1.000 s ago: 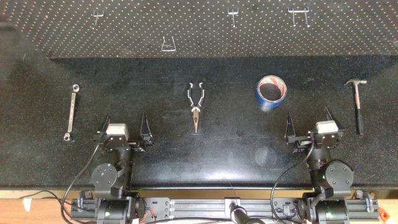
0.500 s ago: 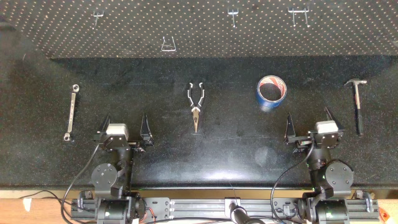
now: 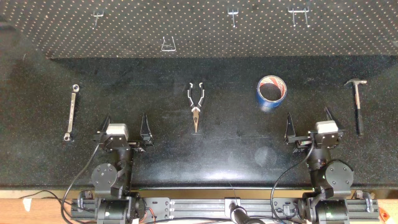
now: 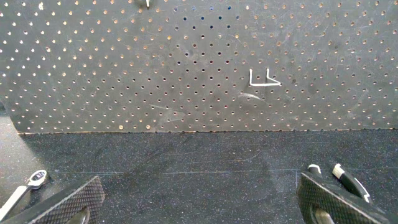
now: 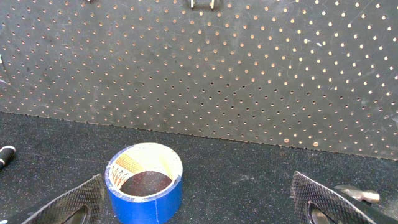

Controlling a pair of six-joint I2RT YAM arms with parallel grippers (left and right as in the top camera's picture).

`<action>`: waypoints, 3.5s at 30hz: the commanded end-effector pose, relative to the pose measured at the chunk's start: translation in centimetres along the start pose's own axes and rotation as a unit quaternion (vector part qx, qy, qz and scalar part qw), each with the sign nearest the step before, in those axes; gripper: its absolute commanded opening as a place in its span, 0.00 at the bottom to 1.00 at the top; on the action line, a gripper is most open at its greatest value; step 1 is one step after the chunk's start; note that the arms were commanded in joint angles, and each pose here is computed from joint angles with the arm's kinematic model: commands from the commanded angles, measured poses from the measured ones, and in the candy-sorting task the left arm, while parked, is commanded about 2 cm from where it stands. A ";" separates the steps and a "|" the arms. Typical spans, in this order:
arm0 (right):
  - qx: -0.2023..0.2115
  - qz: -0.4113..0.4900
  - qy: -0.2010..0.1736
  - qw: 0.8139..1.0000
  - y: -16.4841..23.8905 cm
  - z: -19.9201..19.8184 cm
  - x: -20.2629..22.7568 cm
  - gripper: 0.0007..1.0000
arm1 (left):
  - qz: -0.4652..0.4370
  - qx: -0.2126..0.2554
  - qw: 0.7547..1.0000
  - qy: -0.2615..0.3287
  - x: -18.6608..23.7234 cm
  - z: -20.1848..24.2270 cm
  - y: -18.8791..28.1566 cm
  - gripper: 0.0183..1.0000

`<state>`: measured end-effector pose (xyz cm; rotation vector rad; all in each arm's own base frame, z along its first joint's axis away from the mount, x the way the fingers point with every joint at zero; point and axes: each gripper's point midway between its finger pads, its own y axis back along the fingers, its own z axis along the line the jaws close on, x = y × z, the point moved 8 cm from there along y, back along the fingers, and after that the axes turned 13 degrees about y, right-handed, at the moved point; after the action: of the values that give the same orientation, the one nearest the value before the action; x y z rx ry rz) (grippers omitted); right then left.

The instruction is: Place Tools Onto Pegboard

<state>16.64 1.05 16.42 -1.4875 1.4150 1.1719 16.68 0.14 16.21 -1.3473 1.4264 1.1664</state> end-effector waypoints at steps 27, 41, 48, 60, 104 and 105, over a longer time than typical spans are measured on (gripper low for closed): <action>0.007 0.001 0.006 1.000 0.1 -0.2 0.1 0.98 | 0.131 0.005 0.989 -0.076 -0.6 -0.5 -0.9 0.99; 0.007 0.001 0.006 1.000 0.1 -0.2 0.1 0.98 | 0.424 -0.170 0.885 -0.089 -6.9 5.6 -2.8 0.99; 0.007 0.001 0.006 1.000 0.1 -0.2 0.1 0.98 | 0.495 -0.182 0.843 -0.105 -6.5 9.7 -3.0 0.99; 0.007 0.001 0.006 1.000 0.1 -0.2 0.1 0.98 | 0.556 -0.173 0.811 -0.054 -6.5 15.9 -6.8 0.99; 0.007 0.001 0.006 1.000 0.1 -0.2 0.1 0.98 | 0.606 -0.150 0.780 0.025 -0.7 23.8 -16.6 1.00; 0.007 0.001 0.006 1.000 0.1 -0.2 0.1 0.98 | 0.606 -0.152 0.780 0.024 -0.7 23.8 -16.6 1.00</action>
<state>16.63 1.05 16.46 -1.4885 1.4136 1.1691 32.08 23.46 10.29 -0.4597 2.3027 2.2434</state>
